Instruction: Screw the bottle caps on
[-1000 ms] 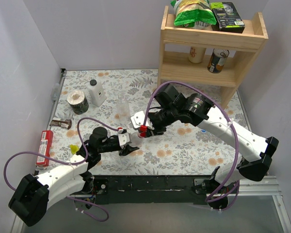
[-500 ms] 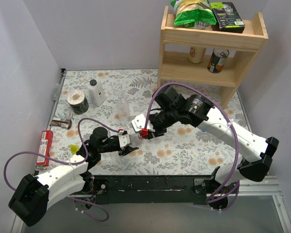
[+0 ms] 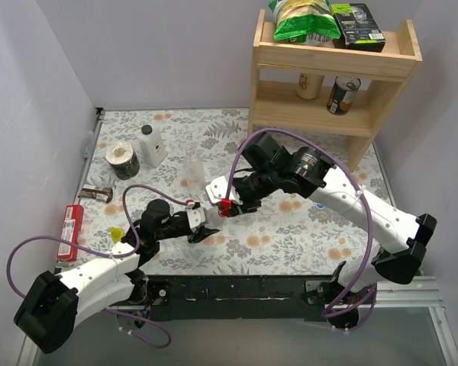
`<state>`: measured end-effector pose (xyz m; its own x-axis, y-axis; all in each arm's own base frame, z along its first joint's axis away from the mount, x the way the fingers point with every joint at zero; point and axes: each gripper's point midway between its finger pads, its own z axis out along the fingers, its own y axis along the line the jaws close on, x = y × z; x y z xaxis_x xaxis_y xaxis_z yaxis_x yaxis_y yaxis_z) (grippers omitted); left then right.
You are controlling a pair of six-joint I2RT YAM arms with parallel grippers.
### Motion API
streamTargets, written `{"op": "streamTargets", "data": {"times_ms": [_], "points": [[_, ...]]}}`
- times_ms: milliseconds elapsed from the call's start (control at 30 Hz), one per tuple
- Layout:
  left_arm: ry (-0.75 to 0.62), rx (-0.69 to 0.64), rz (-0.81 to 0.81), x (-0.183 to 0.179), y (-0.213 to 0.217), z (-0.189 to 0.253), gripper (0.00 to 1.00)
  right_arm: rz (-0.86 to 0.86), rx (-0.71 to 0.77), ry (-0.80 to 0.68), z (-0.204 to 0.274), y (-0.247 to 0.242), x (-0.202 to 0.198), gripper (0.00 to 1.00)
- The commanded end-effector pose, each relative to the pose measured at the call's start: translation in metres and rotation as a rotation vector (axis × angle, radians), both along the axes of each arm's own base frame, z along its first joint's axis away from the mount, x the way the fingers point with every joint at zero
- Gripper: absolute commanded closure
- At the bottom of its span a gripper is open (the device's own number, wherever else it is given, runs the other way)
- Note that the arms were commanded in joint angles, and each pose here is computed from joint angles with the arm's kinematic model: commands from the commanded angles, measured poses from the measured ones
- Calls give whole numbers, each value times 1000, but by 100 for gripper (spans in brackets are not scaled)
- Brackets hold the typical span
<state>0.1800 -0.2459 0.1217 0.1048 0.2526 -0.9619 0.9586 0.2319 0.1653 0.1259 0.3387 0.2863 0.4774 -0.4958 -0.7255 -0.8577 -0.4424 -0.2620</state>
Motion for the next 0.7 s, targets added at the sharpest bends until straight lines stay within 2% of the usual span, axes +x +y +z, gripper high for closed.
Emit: {"op": "streamTargets", "data": {"times_ms": [0, 233, 400, 667], "points": [[-81, -173, -4, 8, -16, 67, 100, -24, -79, 57, -23, -5, -5, 65], [-131, -193, 30, 18, -15, 80, 100, -56, -108, 100, -33, -4, -5, 66], [-169, -223, 58, 18, -10, 83, 100, -190, -113, 203, -37, -9, 3, 66], [-278, -239, 70, 19, -6, 91, 100, -264, -167, 262, -47, -7, 9, 68]]}}
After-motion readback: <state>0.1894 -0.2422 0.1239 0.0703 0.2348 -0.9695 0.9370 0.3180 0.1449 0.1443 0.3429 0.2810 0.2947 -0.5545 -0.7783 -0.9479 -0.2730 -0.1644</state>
